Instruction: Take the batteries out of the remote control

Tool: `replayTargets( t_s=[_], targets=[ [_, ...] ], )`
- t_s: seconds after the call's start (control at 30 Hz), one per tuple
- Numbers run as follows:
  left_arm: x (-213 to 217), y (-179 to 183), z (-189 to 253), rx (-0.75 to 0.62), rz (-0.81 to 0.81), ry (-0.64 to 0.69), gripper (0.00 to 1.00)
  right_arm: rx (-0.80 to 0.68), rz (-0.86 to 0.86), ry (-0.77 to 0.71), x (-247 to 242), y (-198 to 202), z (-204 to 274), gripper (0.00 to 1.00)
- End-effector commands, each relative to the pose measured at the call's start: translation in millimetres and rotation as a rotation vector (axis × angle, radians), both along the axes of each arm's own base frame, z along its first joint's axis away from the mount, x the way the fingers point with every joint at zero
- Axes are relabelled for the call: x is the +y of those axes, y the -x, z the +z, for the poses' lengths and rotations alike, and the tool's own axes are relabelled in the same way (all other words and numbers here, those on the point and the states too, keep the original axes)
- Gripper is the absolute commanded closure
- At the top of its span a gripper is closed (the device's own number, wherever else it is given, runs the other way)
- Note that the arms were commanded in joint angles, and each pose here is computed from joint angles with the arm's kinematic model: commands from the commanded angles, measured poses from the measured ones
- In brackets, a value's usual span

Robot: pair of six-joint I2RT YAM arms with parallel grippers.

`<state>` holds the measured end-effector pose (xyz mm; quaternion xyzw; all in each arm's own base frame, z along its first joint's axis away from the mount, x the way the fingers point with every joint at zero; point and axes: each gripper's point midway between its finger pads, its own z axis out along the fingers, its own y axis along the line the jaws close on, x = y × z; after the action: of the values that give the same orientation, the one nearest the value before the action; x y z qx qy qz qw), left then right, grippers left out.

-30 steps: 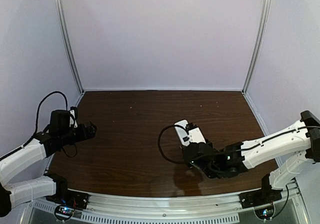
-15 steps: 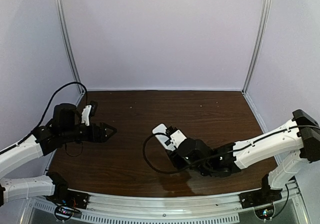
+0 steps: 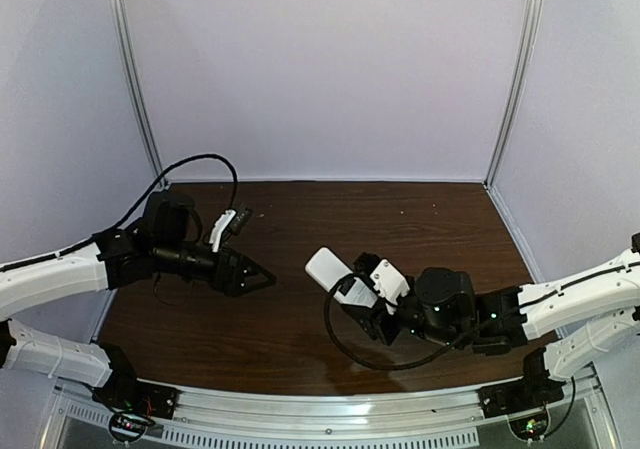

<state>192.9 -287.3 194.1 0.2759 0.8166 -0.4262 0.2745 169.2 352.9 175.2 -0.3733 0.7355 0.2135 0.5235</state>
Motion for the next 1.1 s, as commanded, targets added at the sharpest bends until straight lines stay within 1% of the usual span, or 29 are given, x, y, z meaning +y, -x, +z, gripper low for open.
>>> replayTargets(
  t_s=[0.0,0.13,0.2,0.3,0.43,0.63,1.07],
  targets=[
    [-21.4,12.2,42.2,-0.055,-0.111,0.112,0.09,-0.046,0.048,-0.086,0.9,5.1,33.6,1.0],
    [-31.7,9.6,36.6,-0.007,-0.124,0.103,0.11,-0.027,0.037,-0.125,5.6,3.9,35.8,1.0],
    [-40.1,9.9,37.5,-0.004,-0.138,0.1,0.12,-0.013,0.028,-0.144,10.0,3.4,30.1,1.0],
    [-51.2,14.1,41.9,-0.004,-0.158,0.103,0.13,-0.017,0.028,-0.119,16.3,3.7,14.1,1.0],
    [-61.1,17.4,44.4,0.0,-0.184,0.105,0.15,-0.032,0.046,-0.106,19.7,4.9,13.6,1.0],
    [-70.3,16.3,35.5,0.046,-0.209,0.094,0.22,-0.055,0.05,-0.089,16.7,4.7,13.3,1.0],
    [-87.7,15.1,23.8,0.108,-0.226,0.097,0.37,-0.064,0.093,-0.053,27.8,11.4,2.3,1.0]
  ],
)
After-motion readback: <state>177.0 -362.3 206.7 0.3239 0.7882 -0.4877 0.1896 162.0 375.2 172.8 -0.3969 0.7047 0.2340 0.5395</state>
